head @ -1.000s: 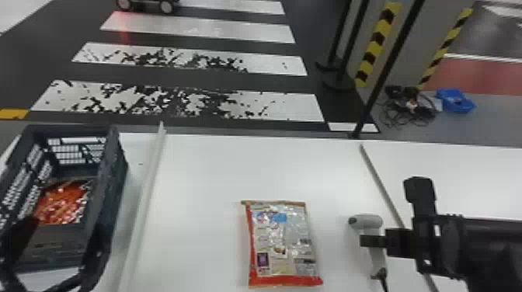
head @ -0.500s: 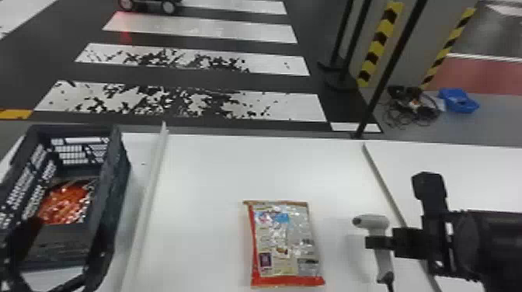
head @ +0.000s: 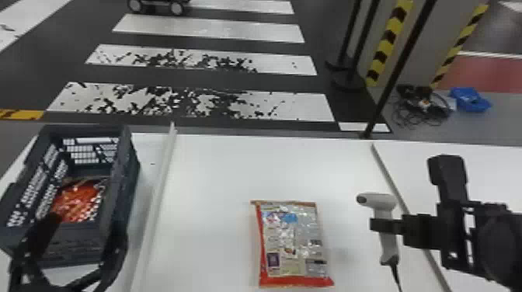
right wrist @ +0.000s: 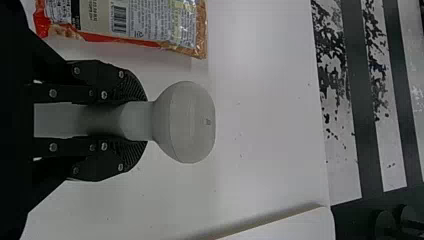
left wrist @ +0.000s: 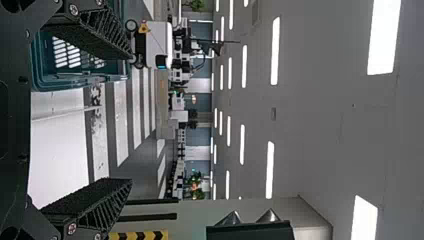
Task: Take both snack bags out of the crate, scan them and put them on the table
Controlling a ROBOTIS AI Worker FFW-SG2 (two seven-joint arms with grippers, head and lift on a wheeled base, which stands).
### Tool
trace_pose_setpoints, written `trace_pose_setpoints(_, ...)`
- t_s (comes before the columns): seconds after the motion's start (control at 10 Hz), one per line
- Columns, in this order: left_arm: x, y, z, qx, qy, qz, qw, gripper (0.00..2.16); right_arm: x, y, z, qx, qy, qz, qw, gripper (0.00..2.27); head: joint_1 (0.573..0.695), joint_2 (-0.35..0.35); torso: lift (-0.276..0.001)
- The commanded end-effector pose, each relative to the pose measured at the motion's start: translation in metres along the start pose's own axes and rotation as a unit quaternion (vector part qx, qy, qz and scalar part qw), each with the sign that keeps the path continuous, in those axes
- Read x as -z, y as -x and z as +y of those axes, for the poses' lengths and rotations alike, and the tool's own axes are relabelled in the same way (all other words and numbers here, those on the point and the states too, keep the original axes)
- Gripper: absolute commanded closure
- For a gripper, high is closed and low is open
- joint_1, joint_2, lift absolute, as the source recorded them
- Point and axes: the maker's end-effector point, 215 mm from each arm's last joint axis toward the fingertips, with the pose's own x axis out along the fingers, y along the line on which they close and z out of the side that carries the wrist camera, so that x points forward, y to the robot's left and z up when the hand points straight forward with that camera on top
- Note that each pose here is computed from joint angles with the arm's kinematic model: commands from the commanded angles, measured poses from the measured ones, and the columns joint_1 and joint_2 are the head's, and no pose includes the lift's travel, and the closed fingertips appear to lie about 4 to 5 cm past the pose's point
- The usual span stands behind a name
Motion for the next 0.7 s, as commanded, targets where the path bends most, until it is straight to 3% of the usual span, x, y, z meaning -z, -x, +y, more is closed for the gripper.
trace_pose_setpoints(0.0,0.001,0.000,0.000,0.000,0.000,0.000,1.0000,0.12,-0.005,0.011,0.007,-0.006,0.008,-0.012,1.000,2.25,0.695,-0.089,-0.091)
trace_pose_setpoints(0.4,0.003,-0.002,-0.003,0.002,0.004,0.001,1.0000,0.12,-0.009,0.035,0.020,-0.034,0.029,-0.033,0.998,2.25,0.695,-0.067,-0.091)
trace_pose_setpoints(0.6,0.002,-0.002,-0.003,0.002,0.004,0.001,1.0000,0.12,0.004,0.043,0.019,-0.033,0.035,-0.028,0.998,2.25,0.695,-0.063,-0.091)
